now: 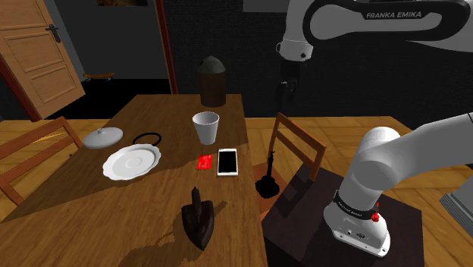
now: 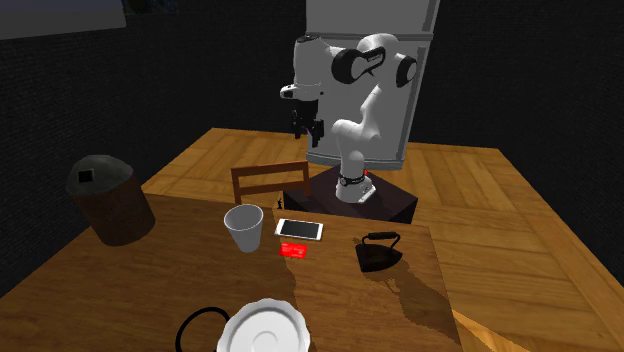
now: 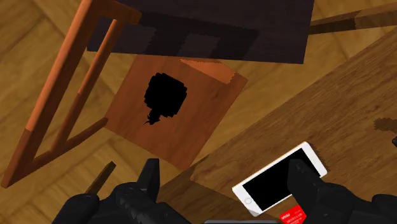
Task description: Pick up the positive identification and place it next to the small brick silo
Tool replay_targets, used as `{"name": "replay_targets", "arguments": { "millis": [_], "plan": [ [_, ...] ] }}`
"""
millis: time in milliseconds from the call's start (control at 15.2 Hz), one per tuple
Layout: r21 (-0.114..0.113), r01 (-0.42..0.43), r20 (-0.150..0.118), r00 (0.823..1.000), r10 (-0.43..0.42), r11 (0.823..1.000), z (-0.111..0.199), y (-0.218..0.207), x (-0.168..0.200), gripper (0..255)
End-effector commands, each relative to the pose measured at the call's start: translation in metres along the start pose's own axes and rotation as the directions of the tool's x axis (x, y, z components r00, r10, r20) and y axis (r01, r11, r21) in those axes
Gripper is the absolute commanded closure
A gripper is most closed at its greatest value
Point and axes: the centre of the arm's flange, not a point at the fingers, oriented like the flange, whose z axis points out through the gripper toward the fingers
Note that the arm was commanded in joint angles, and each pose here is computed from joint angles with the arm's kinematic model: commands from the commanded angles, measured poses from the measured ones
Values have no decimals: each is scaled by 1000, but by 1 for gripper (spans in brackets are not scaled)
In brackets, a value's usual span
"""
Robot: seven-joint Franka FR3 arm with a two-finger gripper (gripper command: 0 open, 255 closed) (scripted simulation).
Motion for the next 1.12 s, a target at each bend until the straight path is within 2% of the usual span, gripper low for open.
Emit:
{"name": "replay_targets", "arguments": {
  "millis": [0, 264, 528, 792, 1056],
  "plan": [
    [0, 0, 0, 1000, 0, 1000, 0, 0, 0, 0],
    [-35, -123, -73, 990, 120, 992, 32, -46, 4, 0],
    [-60, -247, -149, 960, 236, 967, 66, -91, 16, 0],
    [-75, -367, -227, 912, 343, 927, 99, -132, 35, 0],
    [-81, -483, -304, 845, 440, 872, 133, -168, 61, 0]
  ]
}}
